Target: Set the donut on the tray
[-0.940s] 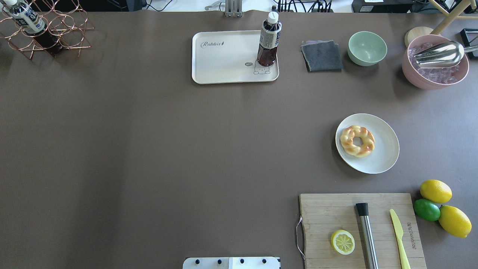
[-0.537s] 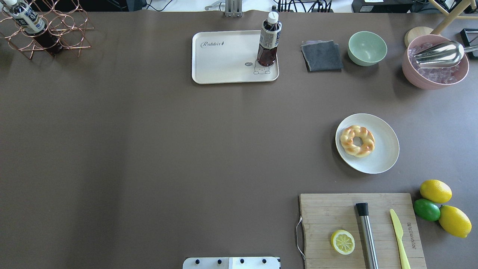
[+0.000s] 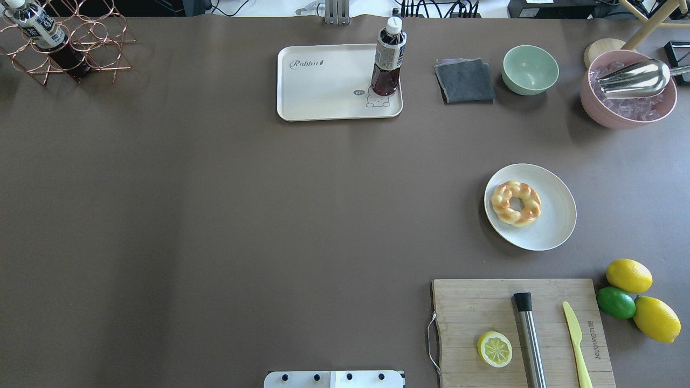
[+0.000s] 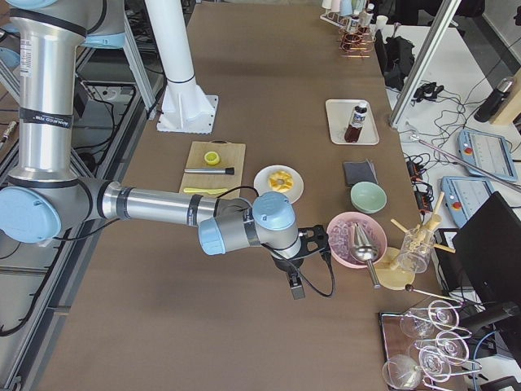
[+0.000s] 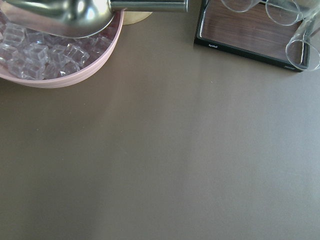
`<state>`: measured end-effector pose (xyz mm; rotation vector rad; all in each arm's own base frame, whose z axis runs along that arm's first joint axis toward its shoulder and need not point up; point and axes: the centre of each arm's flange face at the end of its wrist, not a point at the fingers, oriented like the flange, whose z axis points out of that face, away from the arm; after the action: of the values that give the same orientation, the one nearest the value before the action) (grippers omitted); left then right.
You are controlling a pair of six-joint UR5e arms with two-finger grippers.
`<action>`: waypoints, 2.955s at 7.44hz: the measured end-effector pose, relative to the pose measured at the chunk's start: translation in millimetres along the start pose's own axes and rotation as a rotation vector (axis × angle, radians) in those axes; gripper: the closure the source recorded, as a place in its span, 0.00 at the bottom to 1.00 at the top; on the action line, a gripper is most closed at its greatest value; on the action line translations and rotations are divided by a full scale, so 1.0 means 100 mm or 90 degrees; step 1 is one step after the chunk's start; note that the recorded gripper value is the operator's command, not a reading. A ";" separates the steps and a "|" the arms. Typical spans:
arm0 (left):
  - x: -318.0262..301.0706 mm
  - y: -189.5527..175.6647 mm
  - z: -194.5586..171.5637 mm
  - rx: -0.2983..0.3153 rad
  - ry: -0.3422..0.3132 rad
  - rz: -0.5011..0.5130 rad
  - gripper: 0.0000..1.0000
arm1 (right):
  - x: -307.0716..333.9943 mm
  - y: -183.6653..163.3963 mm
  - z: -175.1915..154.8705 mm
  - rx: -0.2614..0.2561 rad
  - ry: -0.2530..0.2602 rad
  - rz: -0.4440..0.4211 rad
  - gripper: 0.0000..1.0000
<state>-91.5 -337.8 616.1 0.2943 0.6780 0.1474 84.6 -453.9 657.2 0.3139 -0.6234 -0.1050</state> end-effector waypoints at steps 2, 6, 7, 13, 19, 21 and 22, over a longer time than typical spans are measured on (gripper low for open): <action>-0.01 0.01 0.01 -0.002 0.000 -0.001 0.02 | -0.06 0.01 0.02 -0.003 -0.004 -0.007 0.00; -0.01 0.01 0.01 -0.002 0.000 -0.002 0.02 | -0.13 0.04 0.05 -0.009 -0.008 -0.014 0.00; 0.00 0.00 0.01 -0.001 0.000 -0.002 0.02 | -0.17 0.04 0.09 -0.011 -0.013 -0.021 0.00; -0.01 0.01 0.02 -0.003 0.000 -0.004 0.02 | -1.32 -0.39 0.35 -0.048 -0.098 0.041 0.01; 0.00 0.00 0.02 -0.002 0.001 -0.004 0.02 | -2.74 -0.60 0.88 -0.076 -0.174 0.126 0.11; -0.01 -0.01 0.03 -0.003 0.000 -0.004 0.02 | -3.02 -0.48 1.13 -0.077 -0.173 0.123 0.26; -0.02 0.00 0.03 -0.004 0.000 -0.005 0.02 | -3.14 -0.44 1.23 -0.077 -0.165 0.113 0.37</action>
<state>-90.8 -339.4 619.7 0.2858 0.6787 0.1419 -241.9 -467.7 561.8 0.1275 -0.8951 -0.0118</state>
